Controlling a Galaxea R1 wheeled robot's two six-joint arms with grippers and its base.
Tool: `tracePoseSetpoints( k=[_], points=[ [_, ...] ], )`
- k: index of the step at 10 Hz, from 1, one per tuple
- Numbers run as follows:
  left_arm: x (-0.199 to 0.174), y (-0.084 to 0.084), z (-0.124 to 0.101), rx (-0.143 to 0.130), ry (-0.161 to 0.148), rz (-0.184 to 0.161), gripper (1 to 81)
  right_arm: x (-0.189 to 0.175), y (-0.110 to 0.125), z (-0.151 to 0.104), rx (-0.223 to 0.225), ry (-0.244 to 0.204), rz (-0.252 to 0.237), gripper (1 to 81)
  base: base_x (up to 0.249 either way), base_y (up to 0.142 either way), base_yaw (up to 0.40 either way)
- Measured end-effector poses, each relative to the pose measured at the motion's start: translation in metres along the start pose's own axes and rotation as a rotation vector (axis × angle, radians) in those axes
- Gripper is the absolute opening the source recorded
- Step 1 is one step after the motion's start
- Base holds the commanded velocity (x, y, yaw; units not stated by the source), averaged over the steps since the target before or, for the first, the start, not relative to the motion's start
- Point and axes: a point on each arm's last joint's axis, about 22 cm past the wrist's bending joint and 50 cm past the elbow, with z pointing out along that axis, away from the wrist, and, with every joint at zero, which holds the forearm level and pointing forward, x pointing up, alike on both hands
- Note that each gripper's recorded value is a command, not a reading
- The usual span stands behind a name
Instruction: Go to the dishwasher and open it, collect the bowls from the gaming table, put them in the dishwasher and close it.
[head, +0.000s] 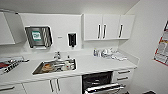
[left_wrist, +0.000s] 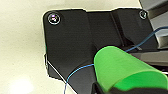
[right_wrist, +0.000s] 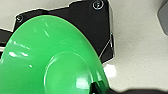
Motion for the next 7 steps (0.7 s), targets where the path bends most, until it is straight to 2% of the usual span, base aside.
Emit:
tracePoseSetpoints(
  k=[7],
  points=[
    [0.0008, 0.0003, 0.0001, 0.000, 0.001, 0.001, 1.0, 0.0007, -0.0020, 0.0013, 0.001, 0.001, -0.005, 1.0, 0.129, 0.000, 0.000]
  ],
)
